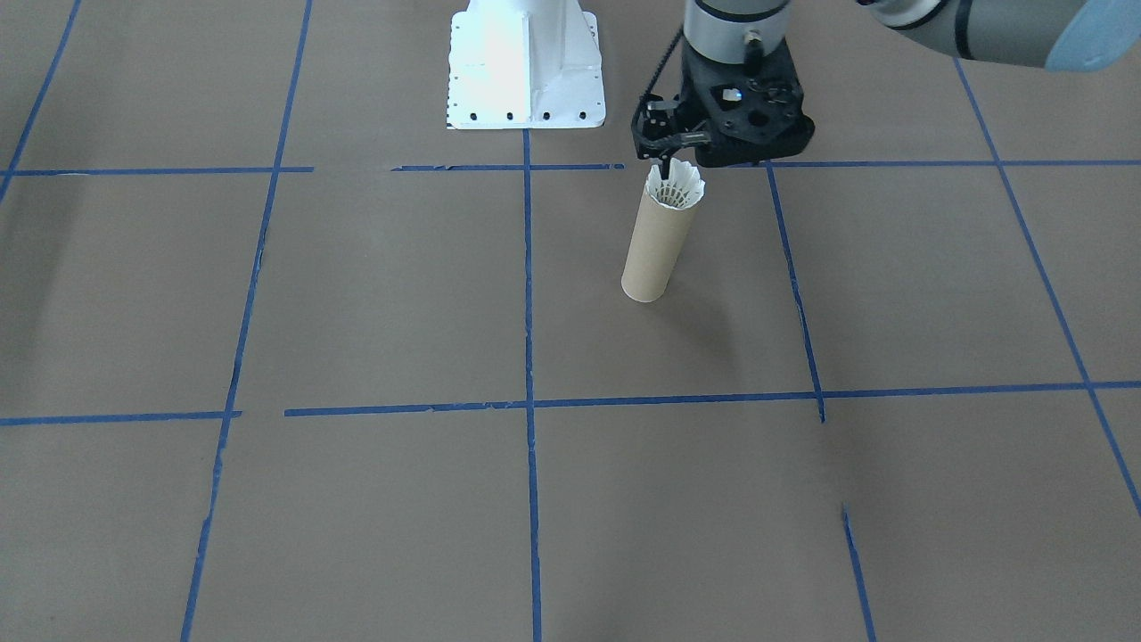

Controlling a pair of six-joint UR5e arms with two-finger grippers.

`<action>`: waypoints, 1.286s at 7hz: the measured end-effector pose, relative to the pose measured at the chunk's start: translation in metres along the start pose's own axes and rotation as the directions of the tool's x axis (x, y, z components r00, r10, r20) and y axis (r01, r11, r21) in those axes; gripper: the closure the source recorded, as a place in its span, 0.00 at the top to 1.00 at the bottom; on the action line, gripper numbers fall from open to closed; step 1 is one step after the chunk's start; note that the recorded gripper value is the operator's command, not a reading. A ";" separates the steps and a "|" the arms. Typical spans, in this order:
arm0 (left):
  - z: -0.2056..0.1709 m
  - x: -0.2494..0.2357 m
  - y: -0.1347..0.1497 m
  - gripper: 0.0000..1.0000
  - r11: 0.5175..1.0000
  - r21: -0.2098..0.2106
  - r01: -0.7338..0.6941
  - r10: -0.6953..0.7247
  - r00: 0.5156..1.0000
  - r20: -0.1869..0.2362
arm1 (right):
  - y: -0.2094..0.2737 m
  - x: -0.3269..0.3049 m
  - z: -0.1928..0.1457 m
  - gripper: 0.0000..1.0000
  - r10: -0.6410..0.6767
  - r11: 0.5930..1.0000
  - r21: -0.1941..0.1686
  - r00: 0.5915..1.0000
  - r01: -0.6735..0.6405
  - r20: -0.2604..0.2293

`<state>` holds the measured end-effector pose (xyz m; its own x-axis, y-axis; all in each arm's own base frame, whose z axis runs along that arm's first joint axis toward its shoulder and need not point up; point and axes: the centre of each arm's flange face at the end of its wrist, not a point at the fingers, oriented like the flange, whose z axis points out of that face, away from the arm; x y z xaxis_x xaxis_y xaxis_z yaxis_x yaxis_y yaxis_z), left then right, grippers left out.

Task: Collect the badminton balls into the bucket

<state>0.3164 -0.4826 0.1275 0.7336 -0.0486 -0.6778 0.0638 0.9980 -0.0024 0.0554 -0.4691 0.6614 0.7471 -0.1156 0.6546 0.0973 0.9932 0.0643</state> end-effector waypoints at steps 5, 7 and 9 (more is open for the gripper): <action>0.051 -0.209 -0.091 1.00 0.969 0.169 -0.182 0.184 0.983 0.006 | 0.000 0.000 0.000 1.00 0.000 1.000 0.000 1.000 0.000 0.000; 0.071 -0.354 -0.114 1.00 0.960 0.131 -0.249 0.254 0.967 -0.018 | 0.000 0.000 0.000 1.00 0.000 1.000 0.000 1.000 0.000 0.000; 0.084 -0.505 -0.095 1.00 0.970 0.079 -0.232 0.236 0.970 -0.059 | 0.000 0.000 0.000 1.00 0.000 1.000 0.000 1.000 0.000 0.000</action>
<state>-0.0033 -0.5565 0.5319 0.6867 0.1912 -0.7013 -0.0548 0.9756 0.2124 0.0554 -0.4691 0.6615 0.7471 -0.1156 0.6546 0.0973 0.9932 0.0643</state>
